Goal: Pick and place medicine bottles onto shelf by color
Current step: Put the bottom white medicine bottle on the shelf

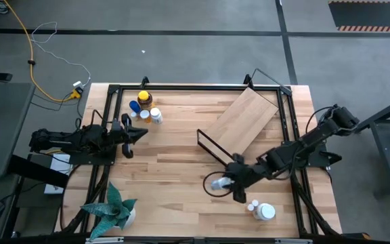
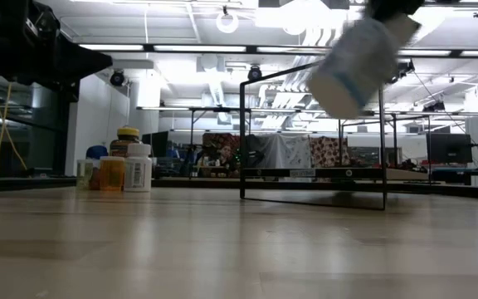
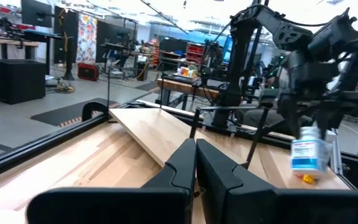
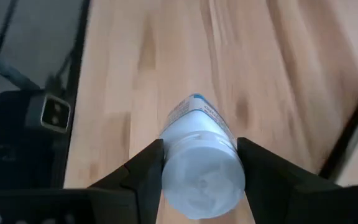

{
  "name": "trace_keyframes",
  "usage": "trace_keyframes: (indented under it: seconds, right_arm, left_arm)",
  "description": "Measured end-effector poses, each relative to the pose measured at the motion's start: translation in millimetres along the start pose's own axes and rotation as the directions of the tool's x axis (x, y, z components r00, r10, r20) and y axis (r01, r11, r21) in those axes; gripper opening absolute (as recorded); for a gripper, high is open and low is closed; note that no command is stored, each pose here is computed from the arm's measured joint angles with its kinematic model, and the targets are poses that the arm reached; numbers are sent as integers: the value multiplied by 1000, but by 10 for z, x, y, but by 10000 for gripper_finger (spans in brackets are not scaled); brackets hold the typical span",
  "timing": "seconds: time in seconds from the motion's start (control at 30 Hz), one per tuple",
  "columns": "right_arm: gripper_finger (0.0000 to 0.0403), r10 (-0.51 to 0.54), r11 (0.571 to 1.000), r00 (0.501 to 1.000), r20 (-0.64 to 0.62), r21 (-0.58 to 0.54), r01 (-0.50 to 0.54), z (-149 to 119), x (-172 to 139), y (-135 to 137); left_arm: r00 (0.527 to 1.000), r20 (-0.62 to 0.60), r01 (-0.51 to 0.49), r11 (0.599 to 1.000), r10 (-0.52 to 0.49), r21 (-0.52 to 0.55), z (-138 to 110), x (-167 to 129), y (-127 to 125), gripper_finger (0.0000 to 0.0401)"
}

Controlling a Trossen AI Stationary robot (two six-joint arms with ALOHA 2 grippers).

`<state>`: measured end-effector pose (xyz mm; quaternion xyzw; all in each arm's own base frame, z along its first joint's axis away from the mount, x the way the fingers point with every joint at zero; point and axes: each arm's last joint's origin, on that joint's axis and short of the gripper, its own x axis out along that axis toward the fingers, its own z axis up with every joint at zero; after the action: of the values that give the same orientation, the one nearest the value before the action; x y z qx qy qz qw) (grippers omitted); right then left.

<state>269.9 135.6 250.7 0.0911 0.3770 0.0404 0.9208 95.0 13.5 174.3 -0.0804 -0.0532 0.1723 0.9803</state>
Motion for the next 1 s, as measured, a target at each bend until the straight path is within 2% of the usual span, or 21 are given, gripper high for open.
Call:
trace_keyframes:
  seconds: [0.2, 0.33, 0.47, 0.7, 0.83, 0.93, 1.0]
  right_arm:
    - [172, -4, 981, 969, 246, -187, 51, 306, 11, -117]
    - [172, -62, 957, 931, 360, -242, 158, 457, -17, -240]
    - [172, -160, 933, 892, 424, -230, 277, 558, -64, -394]
    - [172, -207, 926, 846, 492, -181, 332, 690, -273, -596]
    - [172, -192, 926, 825, 531, -180, 331, 663, -314, -655]
    - [172, -195, 928, 810, 554, -163, 335, 514, -265, -744]
    - [172, -189, 933, 778, 599, -137, 332, 427, -271, -810]
  left_arm:
    - [998, 56, 11, 1000, -9, -26, 56, -1, -8, 3]
    - [987, 138, 78, 997, -77, -7, 144, -11, -36, 3]
    - [969, 199, 145, 989, -146, 18, 210, -20, -63, 3]
    - [982, 141, 127, 992, -129, 20, 276, 46, -128, 17]
    - [988, 121, 95, 994, -100, 52, 287, 132, -210, 48]
    - [990, 105, 86, 993, -94, 78, 329, 218, -315, 82]
    - [995, 72, 66, 993, -73, 99, 361, 295, -400, 106]
